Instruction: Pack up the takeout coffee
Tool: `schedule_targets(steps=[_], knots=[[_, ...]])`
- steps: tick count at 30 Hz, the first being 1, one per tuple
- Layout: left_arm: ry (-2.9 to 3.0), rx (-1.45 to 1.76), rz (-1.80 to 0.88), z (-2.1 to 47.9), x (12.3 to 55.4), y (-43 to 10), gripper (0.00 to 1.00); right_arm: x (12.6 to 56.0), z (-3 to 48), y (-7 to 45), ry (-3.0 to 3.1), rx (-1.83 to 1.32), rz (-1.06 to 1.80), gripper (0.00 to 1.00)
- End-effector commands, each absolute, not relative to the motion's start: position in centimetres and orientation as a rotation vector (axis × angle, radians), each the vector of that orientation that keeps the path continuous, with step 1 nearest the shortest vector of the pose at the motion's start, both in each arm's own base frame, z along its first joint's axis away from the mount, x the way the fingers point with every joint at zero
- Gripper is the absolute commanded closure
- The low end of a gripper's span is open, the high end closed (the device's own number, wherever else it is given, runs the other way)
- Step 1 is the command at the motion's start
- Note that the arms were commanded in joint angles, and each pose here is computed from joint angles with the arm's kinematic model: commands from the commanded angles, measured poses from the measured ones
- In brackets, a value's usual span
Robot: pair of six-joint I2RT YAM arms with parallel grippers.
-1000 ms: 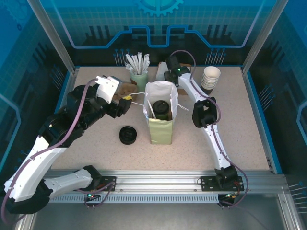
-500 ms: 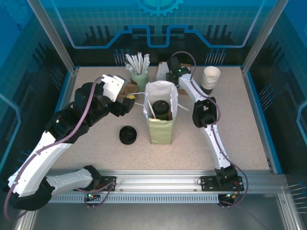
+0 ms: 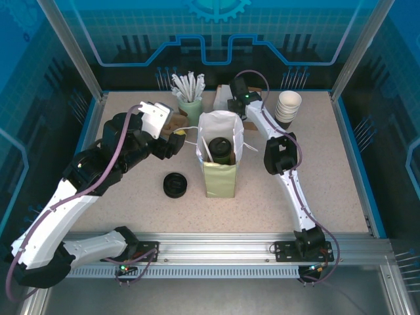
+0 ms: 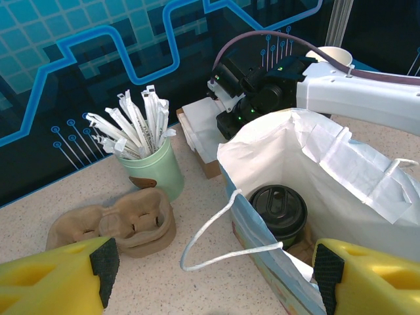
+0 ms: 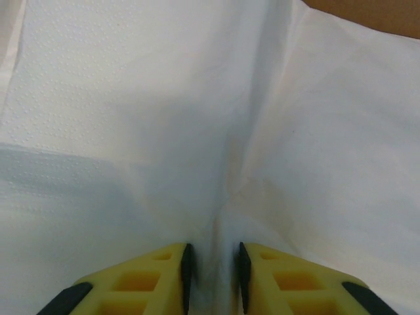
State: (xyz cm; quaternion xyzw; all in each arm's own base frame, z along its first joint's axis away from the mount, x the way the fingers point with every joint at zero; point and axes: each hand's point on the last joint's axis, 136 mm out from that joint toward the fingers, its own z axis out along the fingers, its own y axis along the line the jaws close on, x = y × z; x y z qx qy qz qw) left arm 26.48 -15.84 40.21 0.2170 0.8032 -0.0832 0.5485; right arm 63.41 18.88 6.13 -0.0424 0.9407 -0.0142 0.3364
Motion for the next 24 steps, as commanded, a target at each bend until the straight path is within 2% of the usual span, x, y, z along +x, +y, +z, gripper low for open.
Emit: schedule_targets(steps=[1,8,16,24], knots=[[1.883,0.500,-0.229,40.6,26.4,-16.1,0.21,64.4,11.2,18.8,2.360,-0.098,0.012,0.75],[1.883,0.499,-0.227,40.6,26.4,-16.0,0.20,64.2,15.1,19.0,2.303,-0.115,0.021,0.79],[1.877,0.497,-0.230,40.7,26.2,-16.0,0.20,63.3,20.1,19.2,2.237,-0.136,0.027,0.90],[1.873,0.491,-0.235,40.8,26.0,-15.8,0.20,61.5,26.5,19.3,2.156,-0.147,0.044,0.92]])
